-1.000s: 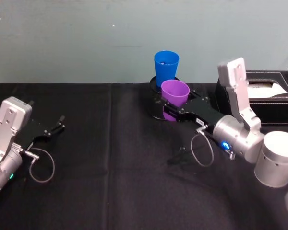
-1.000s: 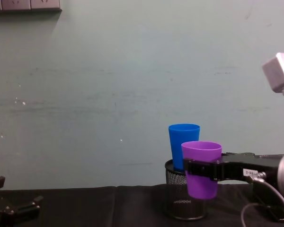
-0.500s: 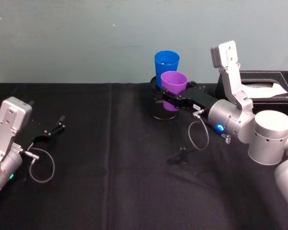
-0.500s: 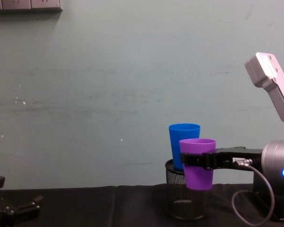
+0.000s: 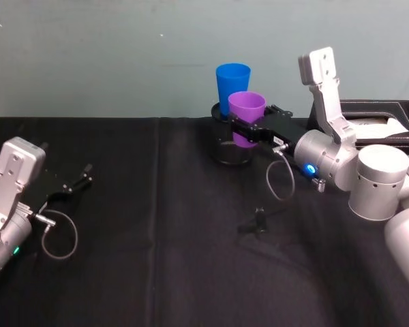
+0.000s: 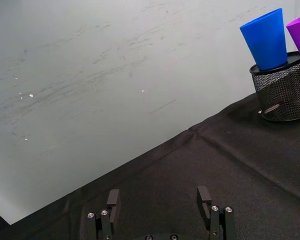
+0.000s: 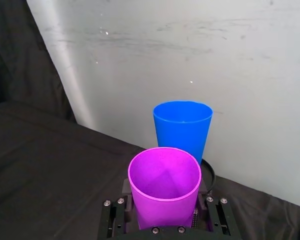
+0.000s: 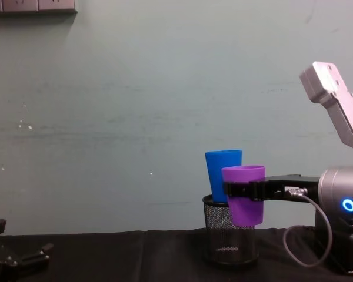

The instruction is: Pick up one cup with a gripper and tap it against the other cup.

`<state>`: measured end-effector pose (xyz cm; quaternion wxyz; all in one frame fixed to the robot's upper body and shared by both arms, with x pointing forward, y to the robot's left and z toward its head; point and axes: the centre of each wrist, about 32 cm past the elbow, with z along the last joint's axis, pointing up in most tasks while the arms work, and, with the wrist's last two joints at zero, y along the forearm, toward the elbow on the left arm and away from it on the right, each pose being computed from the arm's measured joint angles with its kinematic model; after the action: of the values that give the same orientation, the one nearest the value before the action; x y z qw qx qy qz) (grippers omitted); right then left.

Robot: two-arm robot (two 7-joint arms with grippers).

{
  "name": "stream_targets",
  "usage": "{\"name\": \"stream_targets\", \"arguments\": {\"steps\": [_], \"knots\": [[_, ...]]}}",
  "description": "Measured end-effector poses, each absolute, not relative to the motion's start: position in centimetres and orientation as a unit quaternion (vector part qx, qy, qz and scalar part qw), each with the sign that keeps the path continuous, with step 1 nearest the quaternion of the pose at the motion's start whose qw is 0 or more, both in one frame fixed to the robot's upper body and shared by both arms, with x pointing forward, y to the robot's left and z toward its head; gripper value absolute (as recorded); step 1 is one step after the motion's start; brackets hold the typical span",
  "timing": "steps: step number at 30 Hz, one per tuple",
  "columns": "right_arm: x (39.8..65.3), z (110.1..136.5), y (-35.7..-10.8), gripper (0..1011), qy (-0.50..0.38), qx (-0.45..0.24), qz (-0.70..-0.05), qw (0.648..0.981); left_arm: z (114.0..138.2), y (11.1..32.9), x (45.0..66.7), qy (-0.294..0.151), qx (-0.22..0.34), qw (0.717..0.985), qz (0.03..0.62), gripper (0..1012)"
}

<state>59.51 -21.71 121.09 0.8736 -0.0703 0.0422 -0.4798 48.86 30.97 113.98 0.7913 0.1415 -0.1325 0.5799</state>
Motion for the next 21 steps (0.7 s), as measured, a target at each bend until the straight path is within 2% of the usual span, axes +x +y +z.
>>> {"name": "stream_targets", "arguments": {"steps": [21], "knots": [[59.54,121.16,-21.68,723,0.041,-0.069,-0.480,0.874,113.98,30.97,48.86,-0.132,0.141,0.791,0.580,1000]]}}
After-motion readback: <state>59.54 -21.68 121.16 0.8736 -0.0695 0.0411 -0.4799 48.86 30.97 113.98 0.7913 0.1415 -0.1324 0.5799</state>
